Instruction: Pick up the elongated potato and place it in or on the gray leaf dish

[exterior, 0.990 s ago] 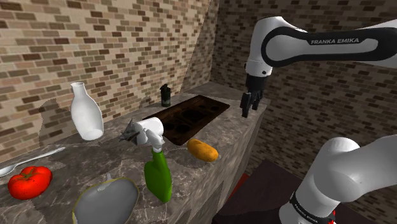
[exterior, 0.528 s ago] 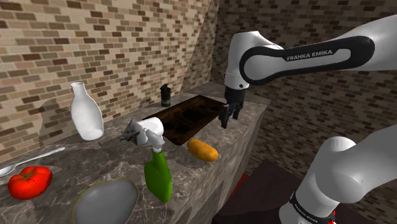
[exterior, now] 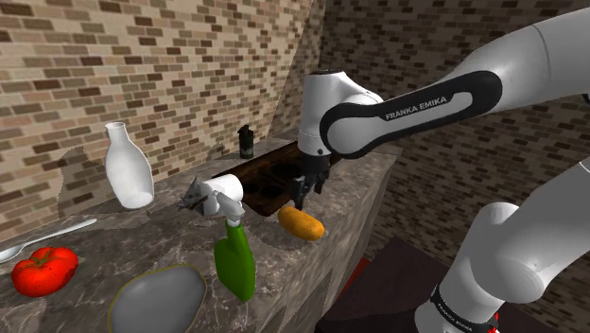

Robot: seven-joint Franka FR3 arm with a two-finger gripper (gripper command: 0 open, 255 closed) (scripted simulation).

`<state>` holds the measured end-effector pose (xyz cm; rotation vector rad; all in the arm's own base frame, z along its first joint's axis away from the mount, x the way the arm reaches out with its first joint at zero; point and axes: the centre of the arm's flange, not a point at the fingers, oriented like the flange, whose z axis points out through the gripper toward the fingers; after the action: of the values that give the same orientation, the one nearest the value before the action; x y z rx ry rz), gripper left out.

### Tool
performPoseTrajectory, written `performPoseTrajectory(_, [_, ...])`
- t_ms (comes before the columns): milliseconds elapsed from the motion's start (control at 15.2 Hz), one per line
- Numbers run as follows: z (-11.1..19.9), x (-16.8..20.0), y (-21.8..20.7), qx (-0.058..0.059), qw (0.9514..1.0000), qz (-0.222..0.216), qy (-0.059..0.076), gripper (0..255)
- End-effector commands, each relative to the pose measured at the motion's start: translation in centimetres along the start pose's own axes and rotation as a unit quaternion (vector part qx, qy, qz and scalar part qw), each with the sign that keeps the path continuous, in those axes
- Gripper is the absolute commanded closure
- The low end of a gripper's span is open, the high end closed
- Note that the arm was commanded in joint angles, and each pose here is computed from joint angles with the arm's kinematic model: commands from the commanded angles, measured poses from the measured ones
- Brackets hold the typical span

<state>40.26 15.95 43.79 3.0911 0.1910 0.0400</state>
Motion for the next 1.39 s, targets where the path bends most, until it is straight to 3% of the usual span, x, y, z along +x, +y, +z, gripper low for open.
performPoseTrajectory(0, [1.2, 1.2, -2.0, -0.002, 1.0000, -0.004, 0.006, 0])
performPoseTrajectory(132, [2.2, 2.2, -3.7, -0.004, 0.9999, -0.008, 0.011, 0])
performPoseTrajectory(660, [6.2, 2.3, -3.7, -0.004, 0.9999, -0.008, 0.011, 0])
performPoseTrajectory(1122, [6.2, 2.3, -3.7, -0.004, 0.9999, -0.008, 0.011, 0])
performPoseTrajectory(1188, [6.2, 2.3, -3.7, -0.004, 0.9999, -0.008, 0.011, 255])
performPoseTrajectory(1320, [6.2, 2.3, -3.7, -0.004, 0.9999, -0.008, 0.011, 255])
